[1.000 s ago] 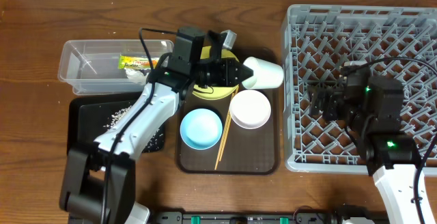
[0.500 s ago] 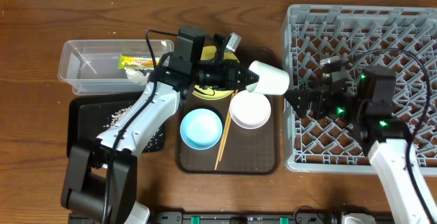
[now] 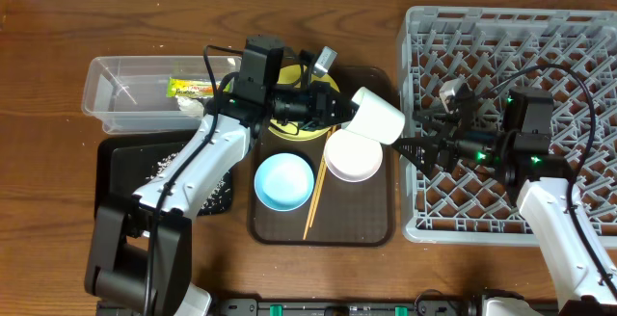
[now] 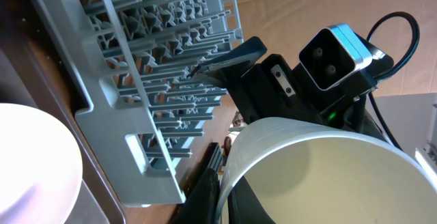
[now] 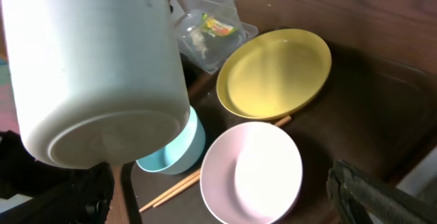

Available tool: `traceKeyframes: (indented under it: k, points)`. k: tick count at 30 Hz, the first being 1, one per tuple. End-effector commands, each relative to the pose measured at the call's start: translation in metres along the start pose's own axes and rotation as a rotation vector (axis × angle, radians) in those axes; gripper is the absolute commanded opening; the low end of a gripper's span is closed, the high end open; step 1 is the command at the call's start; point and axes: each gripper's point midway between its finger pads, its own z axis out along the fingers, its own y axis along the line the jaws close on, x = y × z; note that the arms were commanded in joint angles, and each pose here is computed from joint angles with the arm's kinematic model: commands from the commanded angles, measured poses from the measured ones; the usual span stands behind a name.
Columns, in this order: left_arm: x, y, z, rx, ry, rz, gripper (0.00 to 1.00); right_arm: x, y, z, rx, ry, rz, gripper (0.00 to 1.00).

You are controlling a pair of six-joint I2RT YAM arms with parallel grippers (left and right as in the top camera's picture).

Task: Sort waste into correct bins and load items into the dishwasher rack
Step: 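Hand the cup from the left gripper to the right gripper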

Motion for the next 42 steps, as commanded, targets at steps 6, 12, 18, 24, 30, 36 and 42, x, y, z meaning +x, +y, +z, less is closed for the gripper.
traceKeyframes:
  k: [6, 12, 18, 24, 30, 36, 42]
  points:
    - [-0.014, 0.005, -0.019, 0.005, -0.047, -0.042, 0.06, -0.002, 0.016, 0.004, -0.059, 0.011, -0.013, 0.99]
    - [-0.019, 0.008, -0.028, 0.003, -0.069, -0.076, 0.06, -0.004, 0.017, 0.004, -0.067, 0.004, -0.025, 0.99]
    - [-0.001, -0.008, -0.016, 0.070, 0.025, -0.103, 0.06, -0.025, 0.029, 0.003, -0.136, -0.067, -0.151, 0.99]
    - [0.023, -0.027, -0.002, 0.146, 0.143, -0.098, 0.06, -0.039, 0.048, 0.003, -0.229, -0.119, -0.271, 0.99]
    - [0.034, -0.034, 0.007, 0.163, 0.189, -0.098, 0.06, -0.042, 0.068, 0.003, -0.327, -0.136, -0.329, 0.99]
    - [0.035, -0.035, 0.009, 0.164, 0.194, -0.098, 0.06, -0.044, 0.071, 0.002, -0.344, -0.144, -0.347, 0.91]
    - [0.035, -0.035, 0.009, 0.163, 0.195, -0.108, 0.06, -0.044, 0.071, 0.002, -0.344, -0.145, -0.349, 0.83]
